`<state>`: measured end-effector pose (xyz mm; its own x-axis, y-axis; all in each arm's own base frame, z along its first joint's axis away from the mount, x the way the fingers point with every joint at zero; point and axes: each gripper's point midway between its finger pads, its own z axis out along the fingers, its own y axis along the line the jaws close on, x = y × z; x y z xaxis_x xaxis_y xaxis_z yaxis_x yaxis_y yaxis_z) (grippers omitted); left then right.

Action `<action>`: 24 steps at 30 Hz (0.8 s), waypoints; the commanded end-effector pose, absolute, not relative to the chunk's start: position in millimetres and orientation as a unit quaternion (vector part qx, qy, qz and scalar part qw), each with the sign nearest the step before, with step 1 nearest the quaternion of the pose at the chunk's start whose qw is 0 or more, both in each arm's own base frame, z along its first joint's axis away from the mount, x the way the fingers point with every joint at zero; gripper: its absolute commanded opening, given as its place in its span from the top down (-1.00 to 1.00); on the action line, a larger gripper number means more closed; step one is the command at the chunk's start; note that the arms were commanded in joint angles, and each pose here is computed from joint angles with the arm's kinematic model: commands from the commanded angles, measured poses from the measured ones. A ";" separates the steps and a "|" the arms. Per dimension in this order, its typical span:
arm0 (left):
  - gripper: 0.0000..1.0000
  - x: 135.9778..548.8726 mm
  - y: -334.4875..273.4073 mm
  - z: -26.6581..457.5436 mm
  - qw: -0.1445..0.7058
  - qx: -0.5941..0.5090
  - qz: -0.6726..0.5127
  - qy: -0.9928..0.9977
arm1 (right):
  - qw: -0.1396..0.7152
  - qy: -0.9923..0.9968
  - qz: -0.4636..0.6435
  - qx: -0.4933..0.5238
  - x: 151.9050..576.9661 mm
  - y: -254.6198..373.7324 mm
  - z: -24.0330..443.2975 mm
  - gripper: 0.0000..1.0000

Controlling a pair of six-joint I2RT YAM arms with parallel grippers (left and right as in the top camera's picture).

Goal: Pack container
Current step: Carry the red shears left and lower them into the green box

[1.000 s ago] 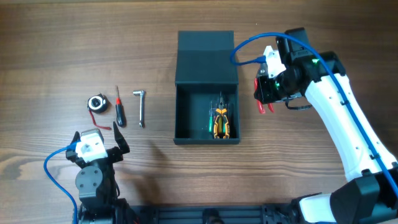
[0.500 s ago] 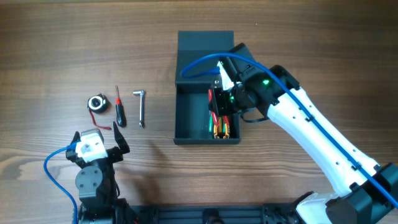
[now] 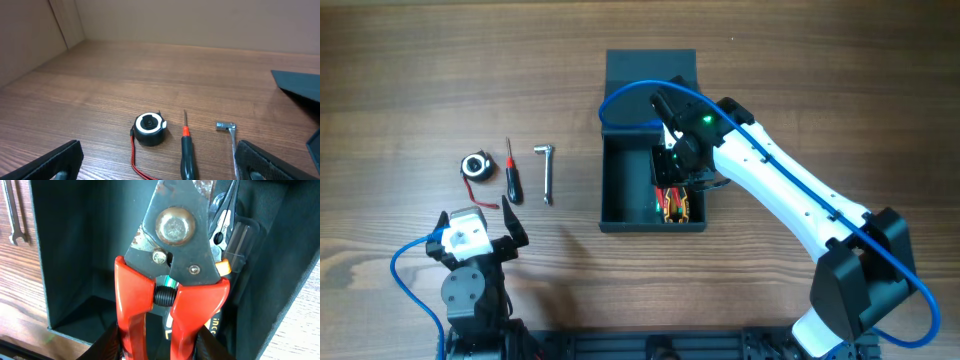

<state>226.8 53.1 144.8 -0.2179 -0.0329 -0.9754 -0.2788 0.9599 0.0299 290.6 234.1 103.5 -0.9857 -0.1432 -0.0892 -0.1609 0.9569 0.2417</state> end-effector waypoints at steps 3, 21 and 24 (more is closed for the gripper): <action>-1.00 227.1 52.7 144.2 0.617 -0.092 0.107 0.774 | 0.022 0.991 0.113 -0.070 285.0 230.4 87.3 0.69; -1.00 227.1 52.7 144.2 0.617 -0.092 0.107 0.774 | -0.016 0.992 0.090 -0.091 259.4 213.1 51.3 0.69; -1.00 227.1 52.7 144.2 0.617 -0.092 0.107 0.774 | -0.016 0.992 0.090 -0.091 259.2 212.9 51.3 0.69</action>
<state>226.9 53.1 144.6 -0.2182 -0.0330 -0.9753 -0.2788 0.9599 0.0299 266.1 216.2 58.8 -0.9869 -0.1609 -0.0134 -0.1604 0.9670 0.1978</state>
